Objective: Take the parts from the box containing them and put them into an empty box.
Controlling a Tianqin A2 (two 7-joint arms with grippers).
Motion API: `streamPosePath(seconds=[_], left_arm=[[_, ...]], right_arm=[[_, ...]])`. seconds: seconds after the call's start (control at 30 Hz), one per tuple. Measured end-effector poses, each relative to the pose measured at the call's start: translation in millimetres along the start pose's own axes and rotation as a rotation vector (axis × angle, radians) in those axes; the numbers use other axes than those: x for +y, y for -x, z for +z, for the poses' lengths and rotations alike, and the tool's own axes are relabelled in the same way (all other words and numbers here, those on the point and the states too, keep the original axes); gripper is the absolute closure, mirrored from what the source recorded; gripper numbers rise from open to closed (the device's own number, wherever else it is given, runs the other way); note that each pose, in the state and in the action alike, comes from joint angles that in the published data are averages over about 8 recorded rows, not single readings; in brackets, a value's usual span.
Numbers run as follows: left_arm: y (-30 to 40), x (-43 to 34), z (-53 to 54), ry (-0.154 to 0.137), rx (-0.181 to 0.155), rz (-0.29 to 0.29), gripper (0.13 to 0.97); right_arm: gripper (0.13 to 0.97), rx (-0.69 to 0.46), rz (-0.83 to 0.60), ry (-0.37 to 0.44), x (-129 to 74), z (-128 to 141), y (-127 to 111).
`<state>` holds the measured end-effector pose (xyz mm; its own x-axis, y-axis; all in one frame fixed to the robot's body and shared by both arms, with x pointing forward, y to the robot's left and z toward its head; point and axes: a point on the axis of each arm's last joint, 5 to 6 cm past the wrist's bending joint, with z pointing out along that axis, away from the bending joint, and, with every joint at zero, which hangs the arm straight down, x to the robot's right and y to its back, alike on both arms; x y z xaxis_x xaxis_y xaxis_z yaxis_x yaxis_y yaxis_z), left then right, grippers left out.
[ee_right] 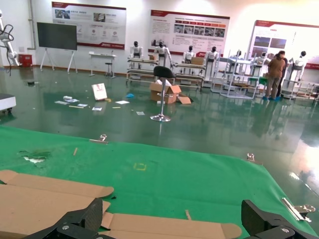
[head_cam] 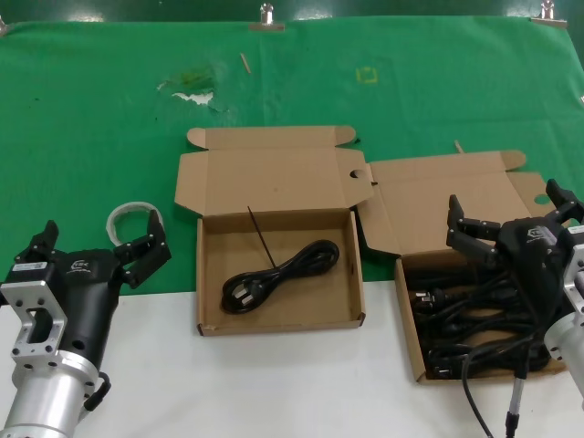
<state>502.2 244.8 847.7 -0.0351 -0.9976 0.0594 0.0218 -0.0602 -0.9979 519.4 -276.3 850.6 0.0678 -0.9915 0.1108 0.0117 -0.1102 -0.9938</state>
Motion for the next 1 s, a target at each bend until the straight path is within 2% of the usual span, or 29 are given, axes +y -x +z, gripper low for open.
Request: streamPosePath(seconds=[1.0], left_arm=[[0.0,0.0,0.0,0.000,0.000,0.000,0.132]], right_arm=[[0.130,0.000,0.000,0.000,0.0,0.0,0.0]])
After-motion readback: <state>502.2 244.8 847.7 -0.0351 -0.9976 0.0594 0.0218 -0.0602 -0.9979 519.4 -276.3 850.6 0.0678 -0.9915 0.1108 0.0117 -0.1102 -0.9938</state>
